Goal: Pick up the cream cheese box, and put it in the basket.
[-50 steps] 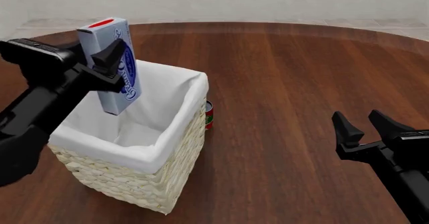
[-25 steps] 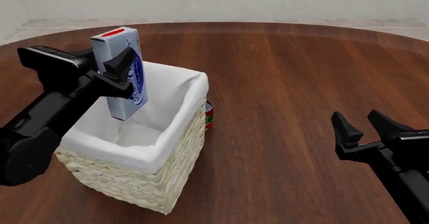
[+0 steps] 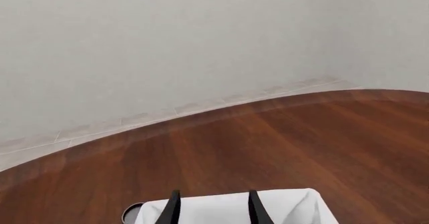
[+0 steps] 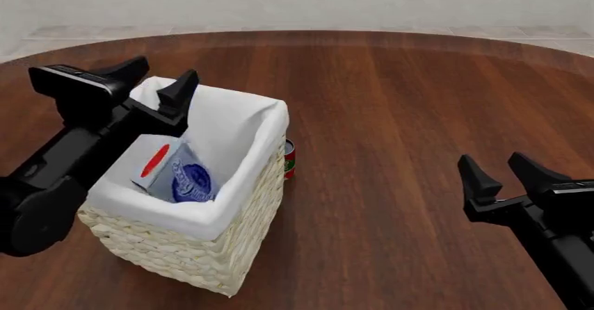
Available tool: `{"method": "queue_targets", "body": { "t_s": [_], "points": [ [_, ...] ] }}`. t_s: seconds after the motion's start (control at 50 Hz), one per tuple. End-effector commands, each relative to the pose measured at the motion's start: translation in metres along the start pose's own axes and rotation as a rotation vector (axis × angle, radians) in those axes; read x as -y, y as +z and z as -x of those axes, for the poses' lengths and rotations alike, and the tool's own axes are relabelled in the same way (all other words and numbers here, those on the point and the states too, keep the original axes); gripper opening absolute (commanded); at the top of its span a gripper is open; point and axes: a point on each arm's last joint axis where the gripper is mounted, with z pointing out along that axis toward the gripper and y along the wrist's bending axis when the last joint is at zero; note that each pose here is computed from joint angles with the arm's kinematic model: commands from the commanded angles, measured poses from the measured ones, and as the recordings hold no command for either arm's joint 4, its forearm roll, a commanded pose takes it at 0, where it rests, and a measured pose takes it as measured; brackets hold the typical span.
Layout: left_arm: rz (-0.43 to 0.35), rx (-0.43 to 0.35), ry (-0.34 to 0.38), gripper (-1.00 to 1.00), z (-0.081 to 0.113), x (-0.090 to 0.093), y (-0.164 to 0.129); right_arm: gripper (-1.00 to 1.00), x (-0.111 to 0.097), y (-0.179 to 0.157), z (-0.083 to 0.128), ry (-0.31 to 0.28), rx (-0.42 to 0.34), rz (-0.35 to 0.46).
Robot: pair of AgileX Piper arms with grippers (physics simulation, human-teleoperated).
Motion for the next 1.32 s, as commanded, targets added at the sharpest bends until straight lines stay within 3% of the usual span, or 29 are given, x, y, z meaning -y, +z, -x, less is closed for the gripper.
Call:
{"method": "queue_targets", "body": {
  "t_s": [0.02,0.14,0.38,0.5,0.56,0.74,0.8,0.82,0.98,1.14,1.16,1.32],
  "points": [
    [0.002,0.002,0.000,1.00,0.001,-0.001,-0.001,1.00,0.000,0.000,0.000,0.001,0.000,0.001],
    [0.004,0.007,0.000,1.00,0.001,-0.001,-0.002,1.00,0.000,0.000,0.000,0.001,0.000,0.001],
    [0.010,0.018,0.003,1.00,0.020,-0.004,-0.021,1.00,0.000,0.000,0.000,0.001,0.001,0.001],
    [0.036,-0.004,0.001,1.00,0.028,-0.010,-0.034,1.00,-0.001,0.000,0.000,0.001,0.001,0.003],
    [0.070,-0.059,-0.025,1.00,0.030,-0.018,-0.035,1.00,-0.001,0.000,0.000,0.002,0.000,0.003],
    [0.051,-0.042,-0.025,1.00,0.062,-0.013,-0.077,1.00,-0.002,0.000,0.000,-0.001,0.000,0.012],
    [0.071,-0.066,-0.025,1.00,0.061,-0.017,-0.079,1.00,-0.002,0.000,0.000,-0.002,0.000,0.014],
    [0.072,-0.086,-0.060,1.00,0.059,-0.016,-0.082,1.00,-0.002,0.000,0.000,-0.003,0.000,0.014],
    [0.069,-0.102,-0.045,1.00,0.063,-0.014,-0.111,1.00,-0.002,0.000,0.000,0.002,0.001,0.013],
    [0.029,-0.166,-0.025,1.00,0.055,-0.008,-0.133,1.00,-0.003,0.000,0.001,0.004,0.004,0.018],
    [0.044,-0.186,-0.085,1.00,0.055,-0.009,-0.142,1.00,-0.003,0.000,0.001,0.004,0.006,0.019],
    [0.043,-0.215,-0.105,1.00,0.048,-0.007,-0.163,1.00,-0.003,-0.001,0.001,0.004,0.009,0.021]
  ]
}}
